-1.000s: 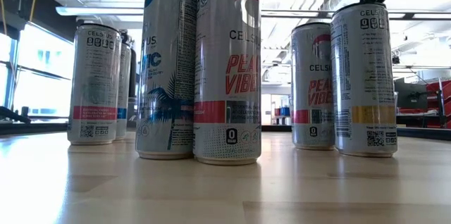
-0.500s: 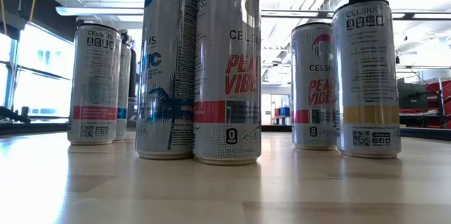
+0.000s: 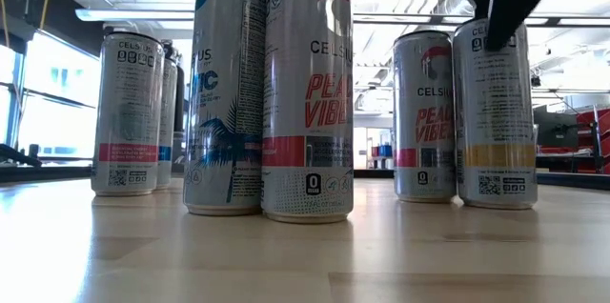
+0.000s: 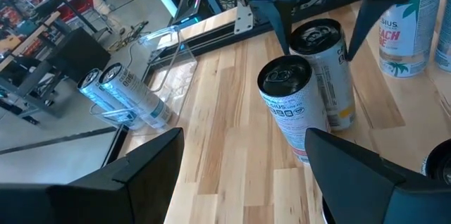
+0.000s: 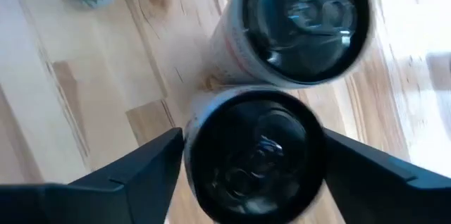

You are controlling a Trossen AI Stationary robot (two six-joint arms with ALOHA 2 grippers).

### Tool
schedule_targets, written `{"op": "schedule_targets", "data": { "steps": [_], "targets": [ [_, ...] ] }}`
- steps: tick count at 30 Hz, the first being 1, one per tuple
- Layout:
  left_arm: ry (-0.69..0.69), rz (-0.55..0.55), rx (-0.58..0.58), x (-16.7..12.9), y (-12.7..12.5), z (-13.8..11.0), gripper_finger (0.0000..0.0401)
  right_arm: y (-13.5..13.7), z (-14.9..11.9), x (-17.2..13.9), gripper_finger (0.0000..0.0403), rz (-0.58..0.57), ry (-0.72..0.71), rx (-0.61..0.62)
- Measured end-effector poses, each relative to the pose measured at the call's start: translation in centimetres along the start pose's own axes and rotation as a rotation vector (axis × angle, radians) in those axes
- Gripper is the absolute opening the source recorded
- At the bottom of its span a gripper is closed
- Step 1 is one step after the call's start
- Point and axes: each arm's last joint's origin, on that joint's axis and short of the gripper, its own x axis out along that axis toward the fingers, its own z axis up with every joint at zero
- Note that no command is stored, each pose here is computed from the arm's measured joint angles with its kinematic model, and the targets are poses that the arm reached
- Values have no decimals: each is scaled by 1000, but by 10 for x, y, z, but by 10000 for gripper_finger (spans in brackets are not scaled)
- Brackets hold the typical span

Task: Sort soda cans
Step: Put the white-yellow soda can into the top left transparent bin

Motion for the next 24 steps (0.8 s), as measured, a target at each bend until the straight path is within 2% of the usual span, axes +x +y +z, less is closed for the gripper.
{"op": "schedule_targets", "data": {
  "steps": [4, 11, 16, 20, 24],
  "targets": [
    [4, -1, -5, 0, 0, 0, 291, 0, 0, 0, 241, -6, 5, -7],
    [4, 0, -8, 0, 0, 0, 291, -28, -12, -26, 241, -93, 109, 58],
    [10, 1, -30, 0, 0, -1, 291, -61, -12, -43, 241, -191, 52, 91],
    [61, 19, -33, -7, 5, -5, 291, -96, 4, -48, 241, -186, -21, 92],
    [137, 87, -72, -20, 21, -11, 291, -128, 37, -39, 241, -119, -135, 76]
  ]
}}
